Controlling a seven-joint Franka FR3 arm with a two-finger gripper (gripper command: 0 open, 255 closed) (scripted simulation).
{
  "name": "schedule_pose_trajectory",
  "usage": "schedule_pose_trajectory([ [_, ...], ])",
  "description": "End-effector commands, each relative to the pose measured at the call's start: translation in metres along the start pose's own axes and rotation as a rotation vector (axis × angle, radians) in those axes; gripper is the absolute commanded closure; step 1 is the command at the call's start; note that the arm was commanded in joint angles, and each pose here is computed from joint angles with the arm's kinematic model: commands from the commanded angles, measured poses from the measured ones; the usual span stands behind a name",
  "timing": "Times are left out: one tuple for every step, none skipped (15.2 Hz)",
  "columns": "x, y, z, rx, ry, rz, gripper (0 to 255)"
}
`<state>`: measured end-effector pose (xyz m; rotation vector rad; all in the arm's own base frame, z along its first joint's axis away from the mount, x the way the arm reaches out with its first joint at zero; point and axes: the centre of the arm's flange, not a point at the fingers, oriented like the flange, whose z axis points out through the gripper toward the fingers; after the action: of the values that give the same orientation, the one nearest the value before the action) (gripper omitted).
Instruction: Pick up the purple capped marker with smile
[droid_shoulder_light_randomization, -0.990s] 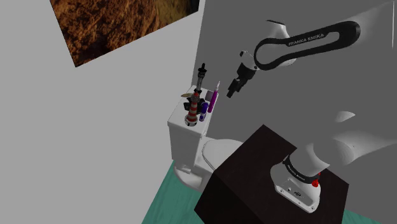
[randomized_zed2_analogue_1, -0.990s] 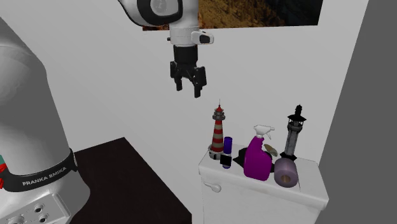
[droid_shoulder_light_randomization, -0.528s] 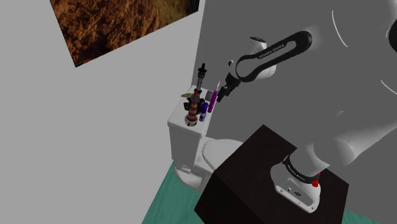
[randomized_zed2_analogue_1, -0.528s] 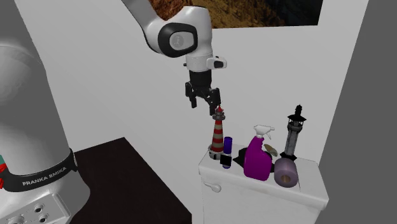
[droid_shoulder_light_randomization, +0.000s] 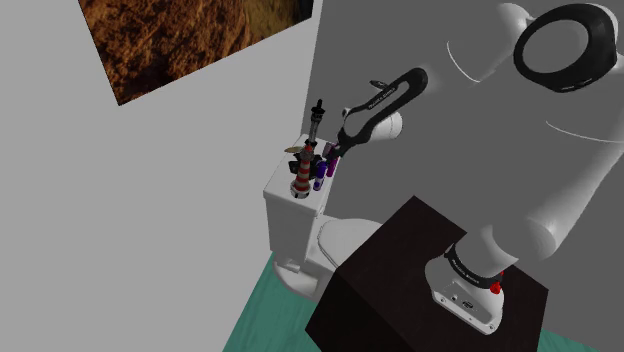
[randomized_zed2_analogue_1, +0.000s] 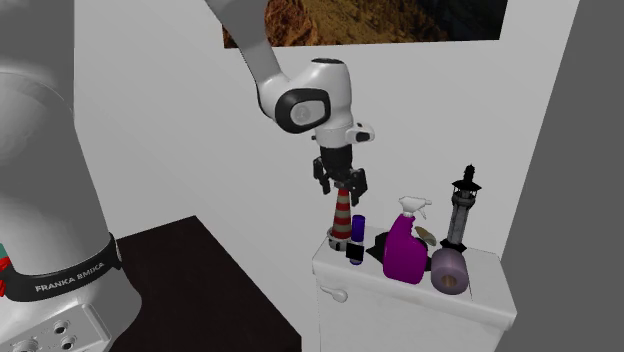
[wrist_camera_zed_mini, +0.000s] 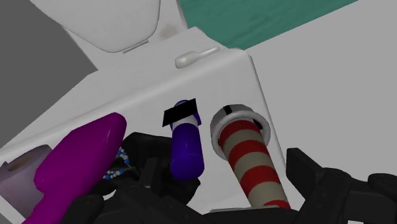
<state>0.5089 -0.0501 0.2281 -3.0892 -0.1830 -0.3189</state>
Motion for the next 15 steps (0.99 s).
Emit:
schedule_pose_trajectory([
  [0.009, 0.008, 0.026, -0.009, 0.013, -0.002, 0],
  [0.014, 0.011, 0.037, -0.013, 0.019, -0.004, 0],
  [0.019, 0.014, 0.048, -0.017, 0.025, -0.005, 0],
  [0.024, 0.017, 0.060, -0.021, 0.031, -0.006, 0],
  [0.030, 0.020, 0.071, -0.025, 0.036, -0.007, 0],
  [0.033, 0.022, 0.079, -0.027, 0.041, -0.008, 0],
  [0.032, 0.022, 0.084, -0.027, 0.041, -0.008, 0],
  [0.031, 0.022, 0.089, -0.027, 0.041, -0.008, 0],
  [0.030, 0.022, 0.094, -0.027, 0.041, -0.008, 0],
  [0.029, 0.023, 0.099, -0.027, 0.041, -0.008, 0],
  [0.028, 0.023, 0.105, -0.027, 0.041, -0.008, 0],
  [0.027, 0.023, 0.110, -0.027, 0.041, -0.008, 0],
  [0.026, 0.023, 0.115, -0.027, 0.041, -0.008, 0],
  [0.025, 0.023, 0.118, -0.027, 0.041, -0.008, 0],
  [0.025, 0.023, 0.118, -0.027, 0.041, -0.008, 0],
])
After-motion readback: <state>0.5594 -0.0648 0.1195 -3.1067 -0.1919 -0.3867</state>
